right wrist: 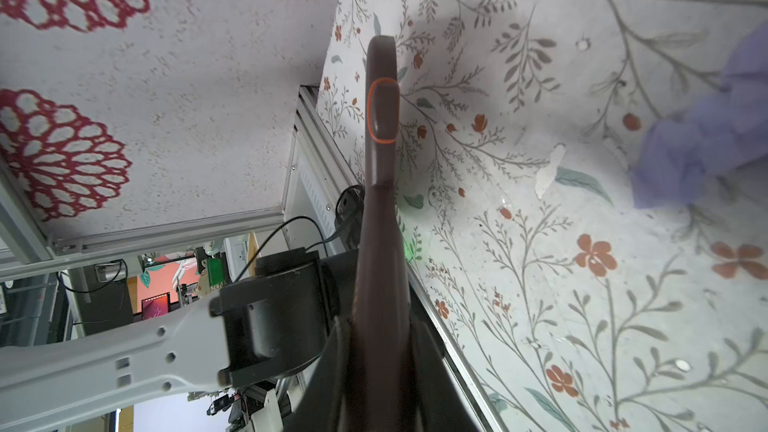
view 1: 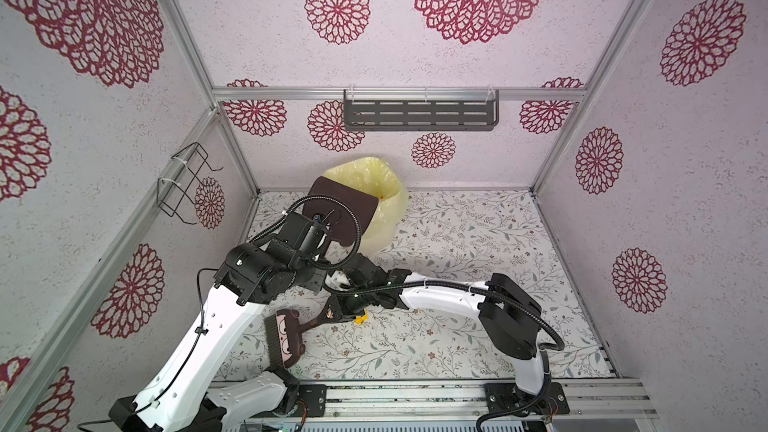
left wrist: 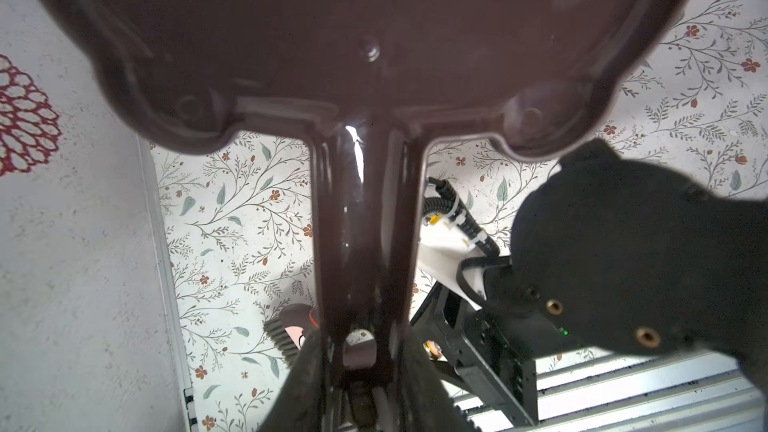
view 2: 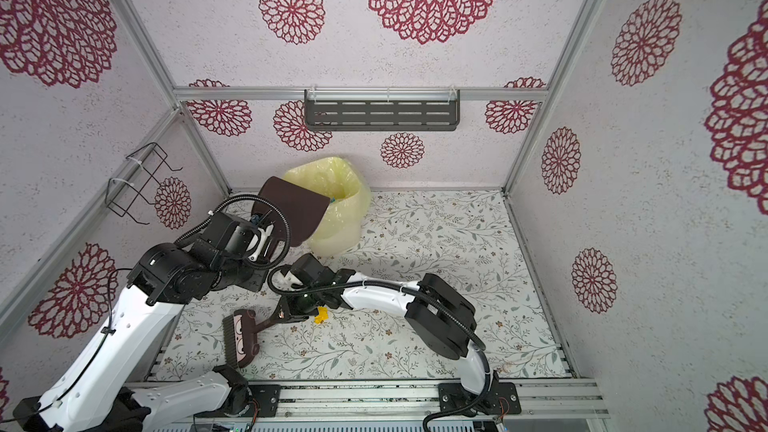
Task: Sweep away the paper scraps from the table
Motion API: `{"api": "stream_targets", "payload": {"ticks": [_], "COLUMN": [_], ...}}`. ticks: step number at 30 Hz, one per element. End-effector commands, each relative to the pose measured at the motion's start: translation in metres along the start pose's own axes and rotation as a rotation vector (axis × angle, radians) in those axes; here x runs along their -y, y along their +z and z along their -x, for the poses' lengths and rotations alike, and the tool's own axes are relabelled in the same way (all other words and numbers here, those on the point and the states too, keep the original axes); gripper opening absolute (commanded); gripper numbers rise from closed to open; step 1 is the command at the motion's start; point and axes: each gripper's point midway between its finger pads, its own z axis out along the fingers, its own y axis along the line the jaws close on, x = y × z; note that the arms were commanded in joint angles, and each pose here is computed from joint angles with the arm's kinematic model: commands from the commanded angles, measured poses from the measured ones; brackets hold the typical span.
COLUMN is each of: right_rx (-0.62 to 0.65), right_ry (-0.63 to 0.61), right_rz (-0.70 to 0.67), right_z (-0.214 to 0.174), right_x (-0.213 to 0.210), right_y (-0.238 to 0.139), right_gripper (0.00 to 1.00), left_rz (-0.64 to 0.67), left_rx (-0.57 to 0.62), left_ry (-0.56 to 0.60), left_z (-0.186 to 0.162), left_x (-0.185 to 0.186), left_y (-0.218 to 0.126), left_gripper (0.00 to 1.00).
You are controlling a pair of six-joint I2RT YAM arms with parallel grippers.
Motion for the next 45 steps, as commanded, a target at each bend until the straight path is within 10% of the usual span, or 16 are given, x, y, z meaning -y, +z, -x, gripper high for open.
{"api": "stream_targets", "payload": {"ticks": [1, 27, 38, 45], "right_rx": [0.102, 0.165, 0.258, 0.197], "right_ry": [-0.026, 0.171, 0.079, 0.097], "right_rz": [-0.002, -0.547, -0.273, -0.305], "right_z": [0.027, -0.042, -0.010, -0.021], "right_x": [-0.001, 0.148, 0.060, 0.082], "right_y": [-0.021, -0.231, -0.235, -0.216], "right_gripper": [0.00, 0.00, 0.00, 0.00], "left_rz": [-0.020, -0.050, -0.059, -0.075], "left_rx": [0.054, 0.042, 0.017, -0.001], "left_ry": [-0.010, -0.015, -0.012, -0.001], "left_z": [0.013, 0.006, -0.002, -0.006], "left_x": [0.001, 0.005, 0.007, 0.015], "left_y": [-0.007, -0.011, -0.020, -0.023], "left_gripper": [0.00, 0.00, 0.00, 0.00]}}
